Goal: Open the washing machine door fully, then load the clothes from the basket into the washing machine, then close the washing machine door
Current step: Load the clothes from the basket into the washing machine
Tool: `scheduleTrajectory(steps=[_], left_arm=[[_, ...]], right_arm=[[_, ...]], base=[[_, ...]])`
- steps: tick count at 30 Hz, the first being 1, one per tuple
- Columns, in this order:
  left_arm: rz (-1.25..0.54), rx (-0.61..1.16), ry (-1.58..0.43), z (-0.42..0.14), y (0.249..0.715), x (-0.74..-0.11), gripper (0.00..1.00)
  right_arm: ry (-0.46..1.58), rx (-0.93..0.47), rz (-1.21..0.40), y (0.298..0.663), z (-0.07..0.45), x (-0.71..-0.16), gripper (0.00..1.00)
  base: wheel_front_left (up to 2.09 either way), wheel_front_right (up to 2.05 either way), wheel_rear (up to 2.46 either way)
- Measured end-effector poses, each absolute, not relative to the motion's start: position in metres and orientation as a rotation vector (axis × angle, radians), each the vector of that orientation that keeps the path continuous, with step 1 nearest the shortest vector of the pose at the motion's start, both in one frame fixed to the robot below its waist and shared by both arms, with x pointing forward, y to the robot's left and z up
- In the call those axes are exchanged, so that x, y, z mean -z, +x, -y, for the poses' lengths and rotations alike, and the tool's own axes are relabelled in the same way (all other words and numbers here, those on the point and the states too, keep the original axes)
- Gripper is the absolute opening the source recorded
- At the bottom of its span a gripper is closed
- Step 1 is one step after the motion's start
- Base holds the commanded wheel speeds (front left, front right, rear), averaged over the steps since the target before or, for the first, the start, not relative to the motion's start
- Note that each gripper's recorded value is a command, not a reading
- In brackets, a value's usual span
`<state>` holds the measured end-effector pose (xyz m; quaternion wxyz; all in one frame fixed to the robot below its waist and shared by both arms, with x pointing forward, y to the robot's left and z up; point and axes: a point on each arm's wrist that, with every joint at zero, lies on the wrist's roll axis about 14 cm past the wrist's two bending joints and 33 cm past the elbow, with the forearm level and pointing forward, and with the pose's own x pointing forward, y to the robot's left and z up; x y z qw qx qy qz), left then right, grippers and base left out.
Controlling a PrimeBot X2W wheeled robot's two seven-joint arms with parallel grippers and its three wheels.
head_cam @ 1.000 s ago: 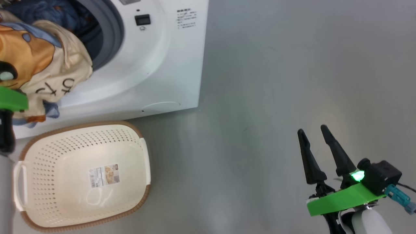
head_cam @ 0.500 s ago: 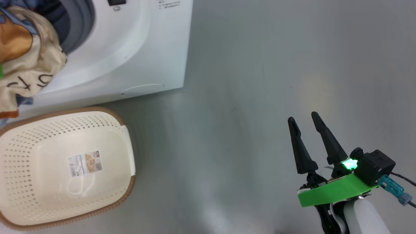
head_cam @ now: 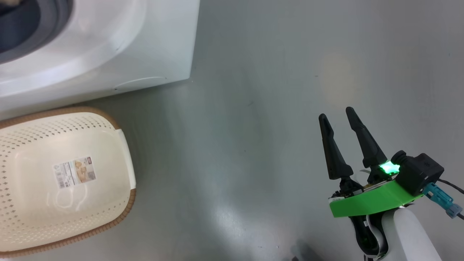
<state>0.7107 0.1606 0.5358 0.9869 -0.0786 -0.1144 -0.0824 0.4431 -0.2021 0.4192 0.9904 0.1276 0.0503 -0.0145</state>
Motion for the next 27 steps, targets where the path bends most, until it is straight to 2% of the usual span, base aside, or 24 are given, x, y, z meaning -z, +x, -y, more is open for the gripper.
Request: scheduleTrajectory(steps=[4,7,9,10,27], left_arm=[[0.331,0.152,-0.153,-0.165,0.712,-0.559,0.0],[0.327,0.146,-0.152,-0.165,0.714,-0.552,0.02],[0.277,0.142,-0.158,-0.162,0.715,-0.534,0.64],[0.25,0.14,-0.161,-0.162,0.715,-0.525,1.0],[0.064,0.115,-0.172,-0.165,0.692,-0.463,1.0]], right_arm=[[0.255,0.031,-0.119,0.443,0.202,-0.412,1.0],[0.254,0.03,-0.125,0.445,0.201,-0.409,1.0],[0.255,0.023,-0.115,0.449,0.2,-0.411,1.0],[0.255,0.02,-0.114,0.449,0.199,-0.412,1.0],[0.27,-0.001,-0.093,0.452,0.192,-0.419,1.0]], base=[[0.0,0.0,0.0],[0.0,0.0,0.0],[0.0,0.0,0.0],[0.0,0.0,0.0],[0.0,0.0,0.0]])
